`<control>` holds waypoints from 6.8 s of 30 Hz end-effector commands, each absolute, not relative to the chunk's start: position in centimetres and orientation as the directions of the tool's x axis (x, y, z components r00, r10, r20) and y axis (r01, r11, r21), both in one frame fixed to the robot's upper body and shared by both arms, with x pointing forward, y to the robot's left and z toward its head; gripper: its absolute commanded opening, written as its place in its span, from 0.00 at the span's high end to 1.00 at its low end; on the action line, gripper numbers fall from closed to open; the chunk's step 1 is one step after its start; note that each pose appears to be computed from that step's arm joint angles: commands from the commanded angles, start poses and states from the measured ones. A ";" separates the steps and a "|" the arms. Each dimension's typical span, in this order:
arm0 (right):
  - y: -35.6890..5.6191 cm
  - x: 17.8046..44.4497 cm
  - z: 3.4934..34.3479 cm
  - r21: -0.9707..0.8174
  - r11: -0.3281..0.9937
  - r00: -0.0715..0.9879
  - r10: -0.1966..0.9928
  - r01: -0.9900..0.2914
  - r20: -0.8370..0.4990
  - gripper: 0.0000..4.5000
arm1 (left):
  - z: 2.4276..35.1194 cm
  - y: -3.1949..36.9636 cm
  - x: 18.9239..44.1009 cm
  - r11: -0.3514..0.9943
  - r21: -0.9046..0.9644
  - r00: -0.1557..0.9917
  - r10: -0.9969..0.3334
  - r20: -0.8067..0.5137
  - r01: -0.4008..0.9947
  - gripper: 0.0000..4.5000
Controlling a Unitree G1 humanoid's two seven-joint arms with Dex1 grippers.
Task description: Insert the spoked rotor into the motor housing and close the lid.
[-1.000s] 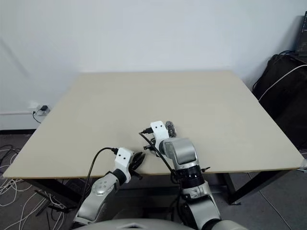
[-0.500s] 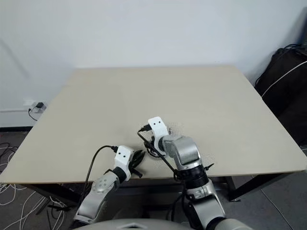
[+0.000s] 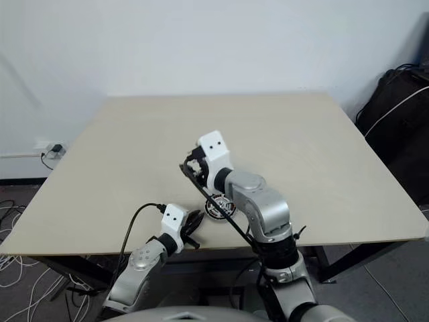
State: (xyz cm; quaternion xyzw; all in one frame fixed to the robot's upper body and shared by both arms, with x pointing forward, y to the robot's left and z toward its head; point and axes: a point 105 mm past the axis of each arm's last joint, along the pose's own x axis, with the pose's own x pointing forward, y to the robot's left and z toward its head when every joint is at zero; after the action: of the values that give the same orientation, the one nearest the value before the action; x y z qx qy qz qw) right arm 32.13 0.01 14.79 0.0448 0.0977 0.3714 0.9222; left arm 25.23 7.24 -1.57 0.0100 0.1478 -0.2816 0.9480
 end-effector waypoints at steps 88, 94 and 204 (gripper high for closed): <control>-5.1 25.9 15.4 -0.015 0.713 0.672 0.668 -0.701 0.319 0.99 | 0.8 8.0 26.2 0.862 0.075 0.861 -0.489 -0.141 0.502 0.86; -5.1 25.9 15.1 -0.013 0.717 0.680 0.667 -0.697 0.306 0.99 | 0.8 8.1 26.2 0.858 0.078 0.858 -0.494 -0.143 0.507 0.86; -6.4 31.1 1.7 -0.108 0.599 0.587 0.706 -0.793 -0.396 0.00 | 0.6 9.6 26.0 0.881 0.097 0.882 -0.446 -0.154 0.463 0.86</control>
State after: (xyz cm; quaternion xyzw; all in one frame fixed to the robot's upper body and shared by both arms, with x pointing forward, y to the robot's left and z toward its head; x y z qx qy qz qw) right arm 30.51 -6.62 0.70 -0.1278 0.1774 0.4190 0.8813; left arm 25.48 9.76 -1.30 0.0637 0.1008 -0.2359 0.9644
